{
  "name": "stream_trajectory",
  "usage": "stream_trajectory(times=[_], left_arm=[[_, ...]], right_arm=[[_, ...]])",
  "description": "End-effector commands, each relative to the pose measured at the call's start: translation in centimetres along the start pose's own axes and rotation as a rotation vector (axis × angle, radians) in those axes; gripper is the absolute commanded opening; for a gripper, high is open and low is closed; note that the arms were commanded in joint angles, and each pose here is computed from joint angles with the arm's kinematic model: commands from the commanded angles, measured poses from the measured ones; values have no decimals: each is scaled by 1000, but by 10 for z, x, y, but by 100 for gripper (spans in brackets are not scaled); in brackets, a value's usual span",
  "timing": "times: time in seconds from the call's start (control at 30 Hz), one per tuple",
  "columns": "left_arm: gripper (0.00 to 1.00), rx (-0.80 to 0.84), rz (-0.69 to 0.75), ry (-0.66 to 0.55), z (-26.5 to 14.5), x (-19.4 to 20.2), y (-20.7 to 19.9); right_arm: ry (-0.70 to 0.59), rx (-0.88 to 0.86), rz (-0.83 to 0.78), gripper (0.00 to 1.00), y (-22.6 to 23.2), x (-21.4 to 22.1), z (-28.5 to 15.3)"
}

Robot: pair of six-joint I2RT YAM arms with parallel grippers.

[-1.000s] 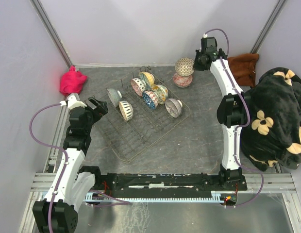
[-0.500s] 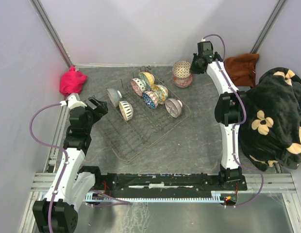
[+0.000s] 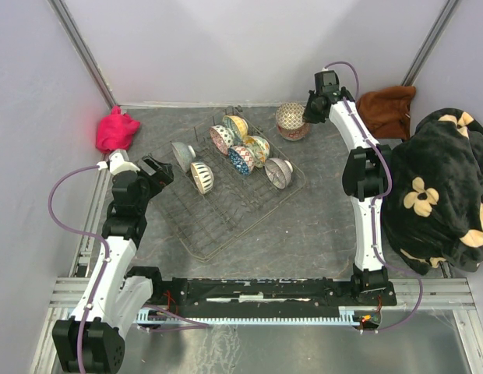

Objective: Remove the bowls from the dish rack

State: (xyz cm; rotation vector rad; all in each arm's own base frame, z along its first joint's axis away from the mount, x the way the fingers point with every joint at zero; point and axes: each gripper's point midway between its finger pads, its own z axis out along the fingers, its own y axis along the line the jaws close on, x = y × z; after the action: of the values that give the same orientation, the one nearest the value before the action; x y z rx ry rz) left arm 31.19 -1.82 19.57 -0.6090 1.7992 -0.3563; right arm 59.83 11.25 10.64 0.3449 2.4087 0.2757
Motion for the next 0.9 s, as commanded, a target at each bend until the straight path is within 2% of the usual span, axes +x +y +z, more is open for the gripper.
stream_trajectory(times=[0.0,0.87], left_arm=[[99,32,-27,-54,1,-16,-11],[99,25,-30,-55,1,-15,-9]], right_arm=[[-103,-51,22,1,15,-34,-12],[-37,0,26,3,-4,-10,6]])
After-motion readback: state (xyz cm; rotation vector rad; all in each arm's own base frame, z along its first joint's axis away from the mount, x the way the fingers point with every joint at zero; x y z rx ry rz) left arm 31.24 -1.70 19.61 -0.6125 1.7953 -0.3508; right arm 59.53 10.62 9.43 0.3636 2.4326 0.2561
